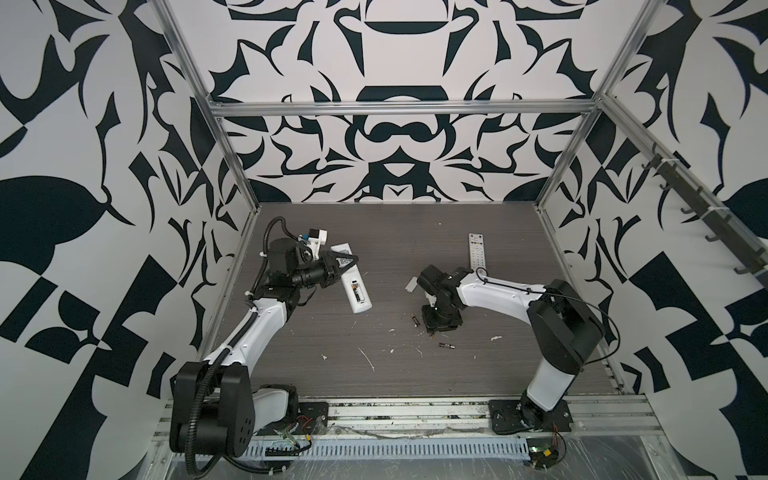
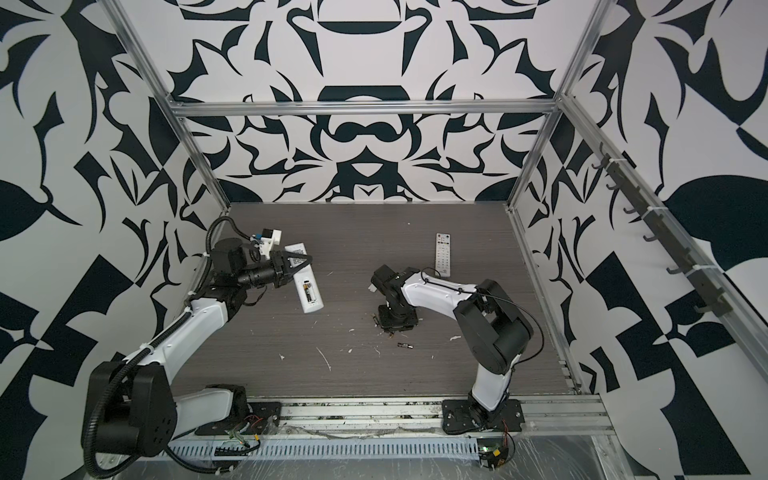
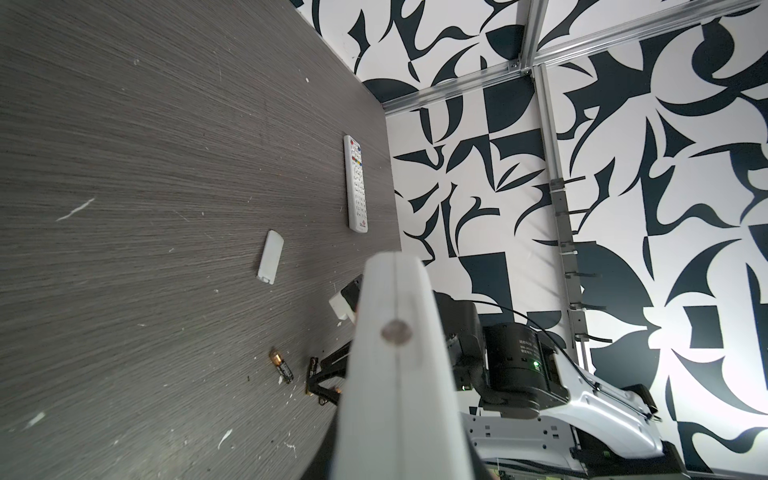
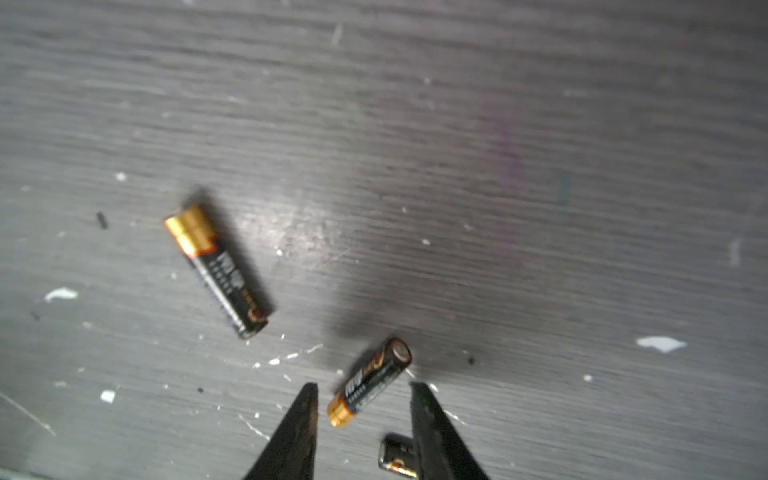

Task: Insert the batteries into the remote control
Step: 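Lower the right gripper onto an AA battery and grasp it, then carry the battery to the remote's compartment beside the first battery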

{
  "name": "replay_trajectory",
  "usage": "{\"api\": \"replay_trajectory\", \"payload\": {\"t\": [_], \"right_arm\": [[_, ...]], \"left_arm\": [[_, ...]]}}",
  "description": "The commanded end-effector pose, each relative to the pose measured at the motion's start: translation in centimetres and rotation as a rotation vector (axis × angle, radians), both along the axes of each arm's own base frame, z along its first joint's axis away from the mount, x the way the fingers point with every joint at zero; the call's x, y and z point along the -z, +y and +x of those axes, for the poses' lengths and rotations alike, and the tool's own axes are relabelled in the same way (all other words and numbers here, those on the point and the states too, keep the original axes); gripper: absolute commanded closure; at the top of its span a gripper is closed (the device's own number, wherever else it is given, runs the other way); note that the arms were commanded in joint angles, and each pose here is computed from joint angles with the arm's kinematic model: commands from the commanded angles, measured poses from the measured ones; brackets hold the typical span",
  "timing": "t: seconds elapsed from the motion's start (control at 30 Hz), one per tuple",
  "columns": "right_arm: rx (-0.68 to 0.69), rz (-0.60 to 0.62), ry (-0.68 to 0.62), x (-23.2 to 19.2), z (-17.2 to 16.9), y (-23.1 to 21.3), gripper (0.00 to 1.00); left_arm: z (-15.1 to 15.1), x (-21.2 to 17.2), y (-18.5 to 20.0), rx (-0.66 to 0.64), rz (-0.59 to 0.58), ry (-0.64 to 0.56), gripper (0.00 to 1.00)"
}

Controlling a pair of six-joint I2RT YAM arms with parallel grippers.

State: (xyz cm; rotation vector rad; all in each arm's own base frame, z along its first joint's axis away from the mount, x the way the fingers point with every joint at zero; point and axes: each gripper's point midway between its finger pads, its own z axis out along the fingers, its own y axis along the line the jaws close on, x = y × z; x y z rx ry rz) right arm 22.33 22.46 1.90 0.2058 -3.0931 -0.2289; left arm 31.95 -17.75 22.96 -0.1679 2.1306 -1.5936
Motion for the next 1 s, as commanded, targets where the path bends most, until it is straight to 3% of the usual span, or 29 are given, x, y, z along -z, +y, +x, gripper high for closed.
{"api": "replay_trajectory", "payload": {"t": [0.0, 0.17, 0.33, 0.57, 0.73, 0.97], "right_arm": [[0.007, -0.014, 0.008, 0.4, -0.3, -0.1, 0.66], [-0.009, -0.039, 0.029, 1.4, -0.7, -0.1, 0.73], [-0.012, -0.051, 0.024, 1.6, -0.6, -0.3, 0.85], [-0.017, 0.03, -0.065, 0.6, 1.0, 1.1, 1.0], [-0.051, 0.081, -0.283, -5.0, 3.5, 1.2, 1.0], [-0.129, 0.097, -0.358, -15.4, 4.3, 2.2, 1.0]], "left_arm": [[0.0, -0.4, -0.2, 0.022, -0.008, -0.028, 1.0], [0.1, -0.5, -0.2, 0.019, -0.008, -0.031, 1.0], [0.2, -0.4, -0.2, 0.016, -0.008, -0.023, 1.0], [0.2, -0.5, -0.2, 0.016, -0.009, -0.026, 1.0], [0.4, -1.1, -0.2, 0.011, -0.009, -0.039, 1.0], [0.7, -1.9, -0.4, 0.023, -0.039, -0.062, 1.0]]}}
